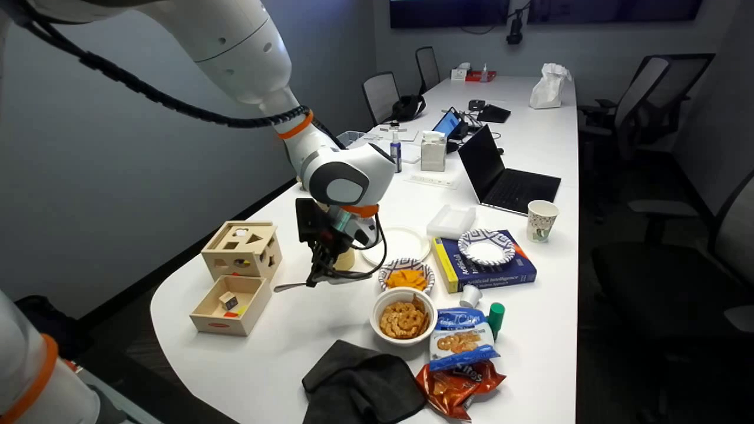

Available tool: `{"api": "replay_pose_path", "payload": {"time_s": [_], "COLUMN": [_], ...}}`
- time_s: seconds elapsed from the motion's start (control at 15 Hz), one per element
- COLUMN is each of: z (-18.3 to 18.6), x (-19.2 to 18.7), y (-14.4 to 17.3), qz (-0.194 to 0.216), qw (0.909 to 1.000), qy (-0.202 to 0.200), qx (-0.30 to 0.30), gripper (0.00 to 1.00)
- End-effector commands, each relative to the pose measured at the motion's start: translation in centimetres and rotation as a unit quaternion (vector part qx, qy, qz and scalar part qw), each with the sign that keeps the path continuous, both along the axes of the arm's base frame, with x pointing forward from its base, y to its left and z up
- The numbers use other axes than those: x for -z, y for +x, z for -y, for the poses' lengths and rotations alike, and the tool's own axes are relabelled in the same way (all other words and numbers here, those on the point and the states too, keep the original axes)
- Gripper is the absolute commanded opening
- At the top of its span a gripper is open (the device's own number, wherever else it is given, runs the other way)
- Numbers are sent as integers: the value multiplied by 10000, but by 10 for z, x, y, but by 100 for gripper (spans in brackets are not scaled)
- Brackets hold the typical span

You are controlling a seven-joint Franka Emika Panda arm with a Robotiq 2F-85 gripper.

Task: Use the silver spoon to stir the contents in the white and black bowl and then the white bowl.

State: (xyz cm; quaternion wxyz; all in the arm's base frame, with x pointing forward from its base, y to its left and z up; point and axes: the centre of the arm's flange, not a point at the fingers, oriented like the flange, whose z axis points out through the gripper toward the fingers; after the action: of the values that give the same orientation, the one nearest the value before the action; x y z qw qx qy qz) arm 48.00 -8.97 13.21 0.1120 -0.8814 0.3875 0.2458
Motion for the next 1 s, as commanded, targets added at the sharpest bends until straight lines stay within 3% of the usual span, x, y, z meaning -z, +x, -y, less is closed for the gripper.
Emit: {"api": "replay_pose_path", "payload": {"time_s": [0.0,0.53,0.93], "z": [5,22,48], "x": [12,48,60], "y": [3,17,30], "qz": [-24,-42,-26], "qw": [9996,9999,9993], "qy": [-271,-90,-225], "qx": [3,119,299], "gripper": [1,1,1]}}
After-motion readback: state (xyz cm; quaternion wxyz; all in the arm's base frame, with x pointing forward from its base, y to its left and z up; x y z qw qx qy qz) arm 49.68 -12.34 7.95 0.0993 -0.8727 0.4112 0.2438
